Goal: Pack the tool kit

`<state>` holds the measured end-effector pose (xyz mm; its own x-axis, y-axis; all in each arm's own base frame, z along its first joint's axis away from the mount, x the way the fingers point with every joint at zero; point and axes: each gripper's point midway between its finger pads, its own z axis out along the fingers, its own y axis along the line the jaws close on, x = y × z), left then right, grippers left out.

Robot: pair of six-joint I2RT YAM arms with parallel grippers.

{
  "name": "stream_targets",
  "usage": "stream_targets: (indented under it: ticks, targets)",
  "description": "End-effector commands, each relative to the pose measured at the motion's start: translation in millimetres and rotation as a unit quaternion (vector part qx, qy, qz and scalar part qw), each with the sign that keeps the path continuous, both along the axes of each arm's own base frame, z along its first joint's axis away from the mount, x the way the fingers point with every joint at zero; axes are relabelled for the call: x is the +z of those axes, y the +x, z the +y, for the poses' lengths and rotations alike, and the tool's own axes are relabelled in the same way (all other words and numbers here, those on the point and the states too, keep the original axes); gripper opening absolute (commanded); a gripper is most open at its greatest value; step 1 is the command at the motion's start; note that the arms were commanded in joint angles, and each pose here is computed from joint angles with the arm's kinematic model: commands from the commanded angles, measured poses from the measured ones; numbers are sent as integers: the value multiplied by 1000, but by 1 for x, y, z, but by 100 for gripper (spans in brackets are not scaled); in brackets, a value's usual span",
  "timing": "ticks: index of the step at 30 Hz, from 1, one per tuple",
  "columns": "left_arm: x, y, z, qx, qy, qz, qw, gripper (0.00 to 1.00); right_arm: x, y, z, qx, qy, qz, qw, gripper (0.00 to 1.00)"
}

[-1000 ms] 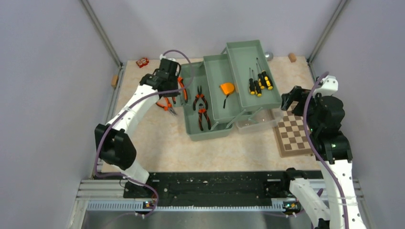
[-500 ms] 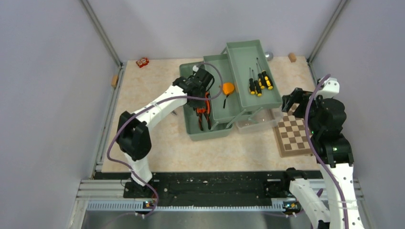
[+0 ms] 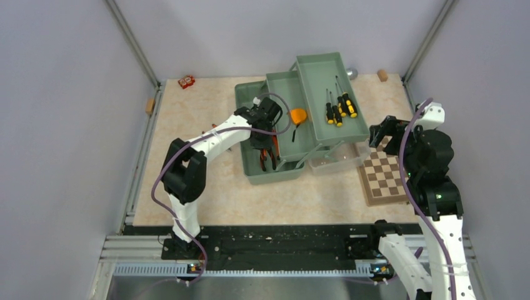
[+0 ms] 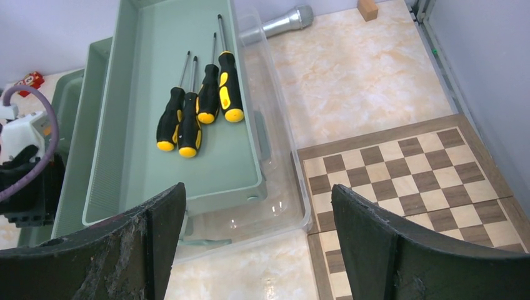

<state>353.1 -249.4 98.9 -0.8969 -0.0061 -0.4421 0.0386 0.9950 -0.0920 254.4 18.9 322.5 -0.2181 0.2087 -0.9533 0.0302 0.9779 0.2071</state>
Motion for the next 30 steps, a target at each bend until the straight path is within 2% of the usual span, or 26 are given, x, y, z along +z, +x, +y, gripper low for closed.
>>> stream_targets:
  ticks: [1, 6, 7, 10, 15, 20, 30]
  targets:
    - [5, 5, -12, 14, -43, -20, 999, 16, 13, 0, -1, -2, -5, -18, 1000, 85]
    - [10, 2, -8, 20, -44, -26, 998, 38, 11, 2, 0, -2, -3, -17, 1000, 85]
    - [15, 3, -7, 22, -46, -33, 998, 46, 11, 2, 0, -1, -3, -17, 1000, 85]
    - [37, 5, 0, 22, -44, -62, 997, 58, 12, 2, 0, -2, -3, -18, 1000, 85]
    - [80, 13, 29, 55, -53, -113, 991, 59, 12, 1, 0, -3, 0, -19, 1000, 85]
    - [111, 22, 83, 119, -62, -155, 979, 60, 13, 2, 0, -3, 1, -20, 1000, 85]
    - [93, 33, 205, 262, -41, -157, 951, 60, 14, 3, -1, -6, -1, -20, 1000, 85]
